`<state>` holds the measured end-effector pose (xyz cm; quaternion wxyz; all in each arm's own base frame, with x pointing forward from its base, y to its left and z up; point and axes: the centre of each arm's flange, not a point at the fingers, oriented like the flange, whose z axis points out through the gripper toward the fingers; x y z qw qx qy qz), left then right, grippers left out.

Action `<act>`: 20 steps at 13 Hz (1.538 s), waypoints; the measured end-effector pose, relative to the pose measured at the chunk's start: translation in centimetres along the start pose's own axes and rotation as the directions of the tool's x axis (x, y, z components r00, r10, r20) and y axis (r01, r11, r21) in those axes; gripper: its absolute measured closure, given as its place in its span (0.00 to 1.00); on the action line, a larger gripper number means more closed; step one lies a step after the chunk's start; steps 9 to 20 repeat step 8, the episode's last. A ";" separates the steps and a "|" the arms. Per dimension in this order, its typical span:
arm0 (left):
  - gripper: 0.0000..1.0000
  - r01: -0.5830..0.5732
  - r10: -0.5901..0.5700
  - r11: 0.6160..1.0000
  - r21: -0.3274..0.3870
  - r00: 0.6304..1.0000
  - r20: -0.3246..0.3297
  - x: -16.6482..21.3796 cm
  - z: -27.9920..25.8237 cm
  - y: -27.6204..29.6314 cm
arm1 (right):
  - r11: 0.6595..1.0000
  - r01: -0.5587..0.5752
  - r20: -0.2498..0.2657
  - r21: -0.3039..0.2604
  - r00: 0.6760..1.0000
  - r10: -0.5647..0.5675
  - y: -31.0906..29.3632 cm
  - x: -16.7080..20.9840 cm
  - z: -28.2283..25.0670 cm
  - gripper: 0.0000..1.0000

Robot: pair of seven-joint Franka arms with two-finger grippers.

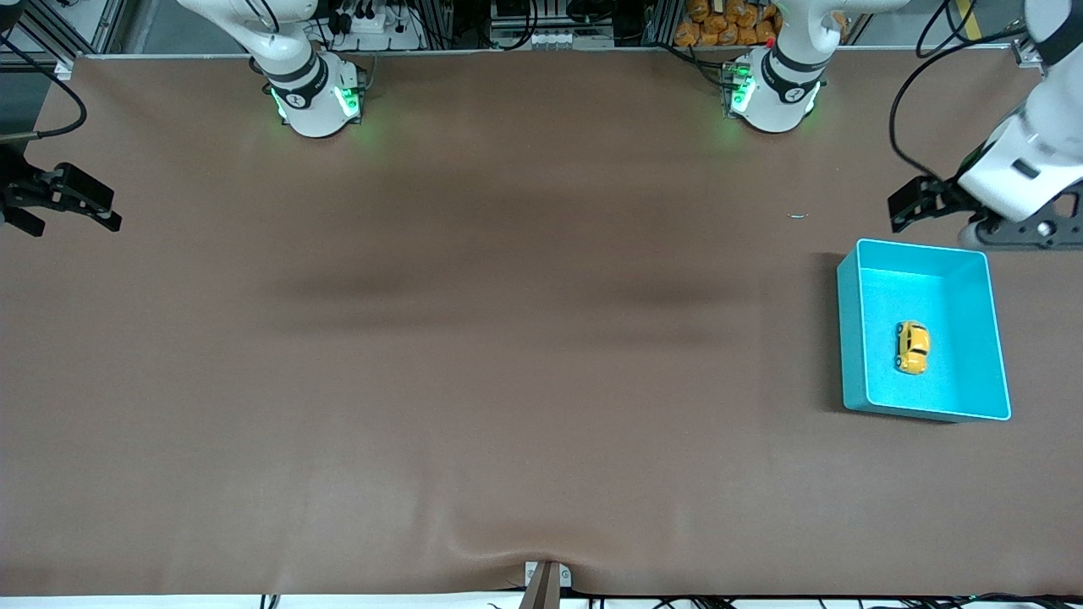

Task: Wind and store yellow beetle car

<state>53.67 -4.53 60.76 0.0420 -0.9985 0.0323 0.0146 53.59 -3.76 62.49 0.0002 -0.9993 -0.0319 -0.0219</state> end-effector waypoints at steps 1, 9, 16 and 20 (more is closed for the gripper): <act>0.00 0.000 0.000 1.000 -0.001 1.000 -0.010 -0.1 -1.0 -0.2 | 1.000 0.000 0.000 0.000 1.000 0.000 0.0 0.0 0.0 0.00; 0.00 -0.005 0.004 0.998 -0.055 1.000 -0.019 -0.2 -2.0 0.4 | 1.000 0.000 -0.001 0.000 1.000 0.000 0.0 0.0 0.0 0.00; 0.00 -0.005 0.004 0.998 -0.055 1.000 -0.019 -0.2 -2.0 0.4 | 1.000 0.000 -0.001 0.000 1.000 0.000 0.0 0.0 0.0 0.00; 0.00 -0.005 0.004 0.998 -0.055 1.000 -0.019 -0.2 -2.0 0.4 | 1.000 0.000 -0.001 0.000 1.000 0.000 0.0 0.0 0.0 0.00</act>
